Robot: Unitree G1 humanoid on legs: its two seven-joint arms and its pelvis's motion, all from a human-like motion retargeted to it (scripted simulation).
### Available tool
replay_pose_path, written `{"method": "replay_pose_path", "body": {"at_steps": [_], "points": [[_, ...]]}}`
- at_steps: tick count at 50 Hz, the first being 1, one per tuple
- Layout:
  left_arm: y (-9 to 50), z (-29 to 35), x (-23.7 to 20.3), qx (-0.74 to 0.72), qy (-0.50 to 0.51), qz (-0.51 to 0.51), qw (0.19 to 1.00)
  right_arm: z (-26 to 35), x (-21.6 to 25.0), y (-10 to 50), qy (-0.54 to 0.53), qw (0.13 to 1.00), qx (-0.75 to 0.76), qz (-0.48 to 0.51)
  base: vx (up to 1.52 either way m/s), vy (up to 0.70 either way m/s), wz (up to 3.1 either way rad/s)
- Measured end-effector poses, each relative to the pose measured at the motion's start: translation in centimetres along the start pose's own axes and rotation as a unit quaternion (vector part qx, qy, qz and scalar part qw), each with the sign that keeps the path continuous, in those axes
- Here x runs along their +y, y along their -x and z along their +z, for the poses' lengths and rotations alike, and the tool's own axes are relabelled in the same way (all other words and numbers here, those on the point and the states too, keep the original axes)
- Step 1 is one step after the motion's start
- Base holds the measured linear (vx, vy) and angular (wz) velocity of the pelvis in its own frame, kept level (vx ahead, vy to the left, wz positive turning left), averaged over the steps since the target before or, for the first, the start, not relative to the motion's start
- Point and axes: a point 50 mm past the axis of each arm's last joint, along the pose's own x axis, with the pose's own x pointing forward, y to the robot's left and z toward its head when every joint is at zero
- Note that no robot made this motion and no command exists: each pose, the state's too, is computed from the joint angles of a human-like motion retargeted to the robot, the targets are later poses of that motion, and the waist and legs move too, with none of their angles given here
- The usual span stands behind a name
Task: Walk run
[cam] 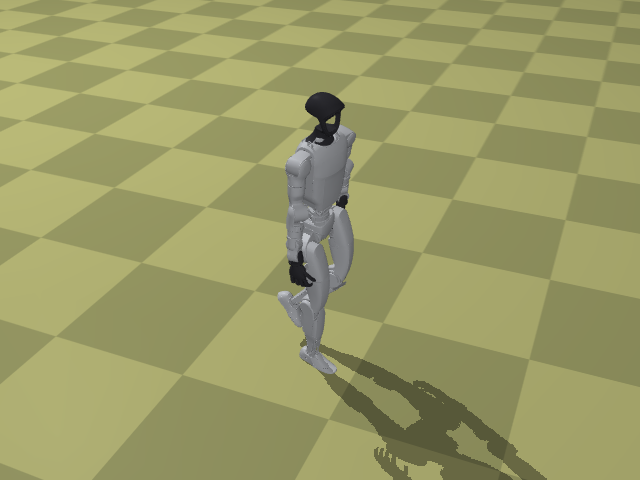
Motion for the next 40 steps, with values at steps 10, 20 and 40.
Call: {"method": "replay_pose_path", "body": {"at_steps": [10, 20, 40], "points": [[1.6, -6.8, -9.4, 0.135, 0.197, -0.134, 0.962, 9.5, -3.2, 0.8, 0.019, 0.986, -0.159, -0.039, 0.74, -0.19, -0.71], [0.4, -2.7, -8.3, 0.047, 0.287, -0.119, 0.949, 4.3, -0.4, 0.0, 0.033, 0.996, -0.077, 0.003, 0.86, -0.14, -0.12], [5.1, 16.9, 11.9, -0.305, 0.056, 0.143, 0.94, -9.3, 4.6, 1.7, -0.024, 0.994, 0.108, 0.012, 0.81, -0.12, 0.99]]}}
